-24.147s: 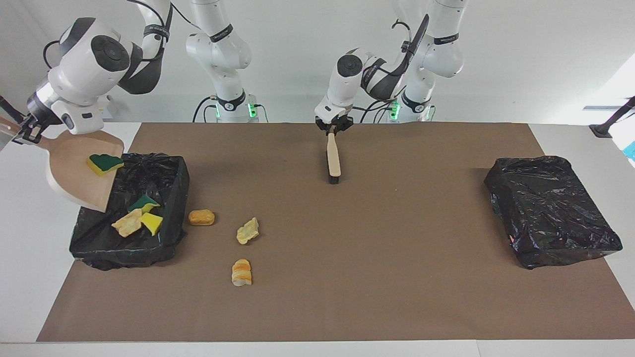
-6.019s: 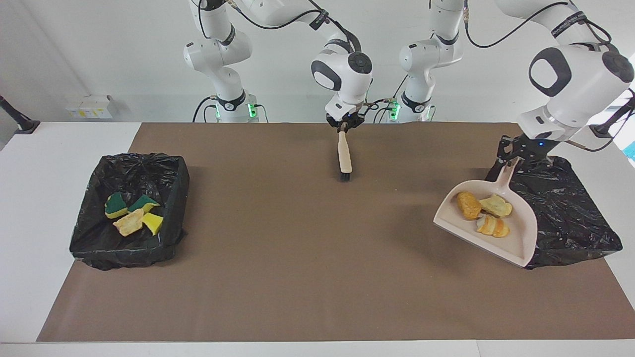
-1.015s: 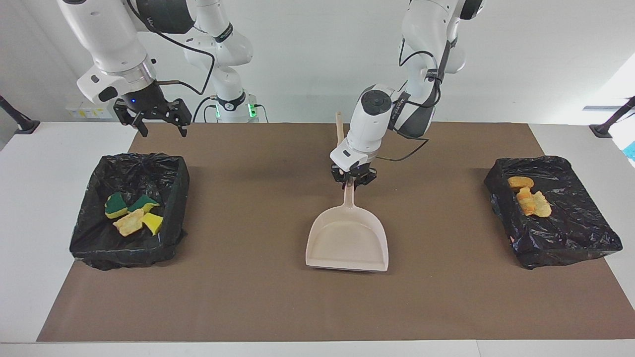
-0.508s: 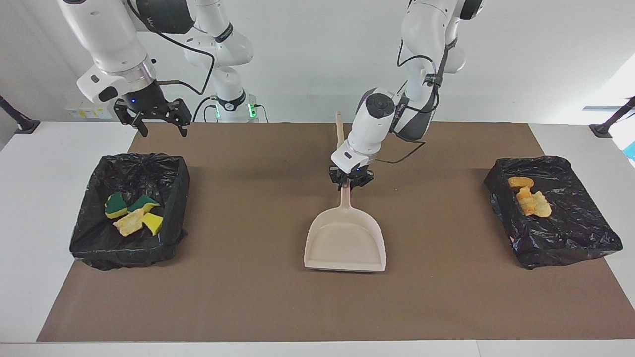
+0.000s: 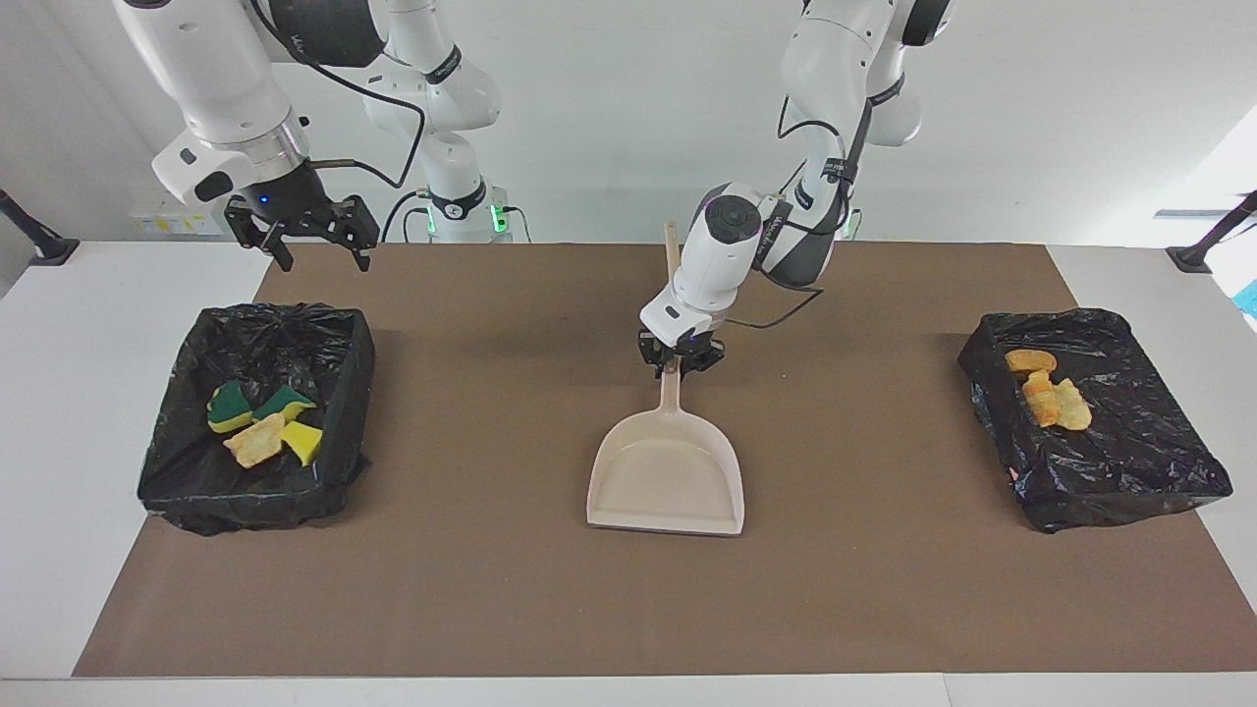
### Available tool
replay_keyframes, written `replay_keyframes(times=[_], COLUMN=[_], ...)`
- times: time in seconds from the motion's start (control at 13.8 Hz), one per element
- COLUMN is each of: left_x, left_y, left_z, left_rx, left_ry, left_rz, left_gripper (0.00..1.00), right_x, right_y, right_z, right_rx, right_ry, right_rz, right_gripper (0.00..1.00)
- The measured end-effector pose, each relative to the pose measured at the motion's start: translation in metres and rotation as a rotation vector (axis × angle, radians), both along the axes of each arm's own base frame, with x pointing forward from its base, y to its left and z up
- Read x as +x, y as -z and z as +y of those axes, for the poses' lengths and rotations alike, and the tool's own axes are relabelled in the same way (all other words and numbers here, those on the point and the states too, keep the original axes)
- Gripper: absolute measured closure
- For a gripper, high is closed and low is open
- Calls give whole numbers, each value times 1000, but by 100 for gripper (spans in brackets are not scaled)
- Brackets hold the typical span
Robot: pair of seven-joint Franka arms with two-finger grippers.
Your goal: Sweep and dump trash in bin
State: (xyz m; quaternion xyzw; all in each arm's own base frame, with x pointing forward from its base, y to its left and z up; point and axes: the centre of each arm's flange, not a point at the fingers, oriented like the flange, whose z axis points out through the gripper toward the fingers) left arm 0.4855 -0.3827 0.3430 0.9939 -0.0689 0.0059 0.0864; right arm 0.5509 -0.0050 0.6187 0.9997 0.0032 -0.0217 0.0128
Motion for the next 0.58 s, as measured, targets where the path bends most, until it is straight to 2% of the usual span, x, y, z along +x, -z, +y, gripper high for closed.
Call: replay_keyframes(times=[0.15,0.29,0.36,0.58], left_x=[8,21,28,47], left_y=[-11,-32,-43,-79], left_z=[8,29,44,101], left_rx=[-6,-2,3,13], left_ry=[-17,-55,-78,-150], left_rz=[-18,-27,-23,-13], left_gripper=[24,4,0,0], right_x=[0,0,0,0], right_y=[0,0,0,0], right_z=[0,0,0,0], right_rx=[0,0,0,0], right_ry=[0,0,0,0], right_rz=[0,0,0,0], right_gripper=[0,0,0,0])
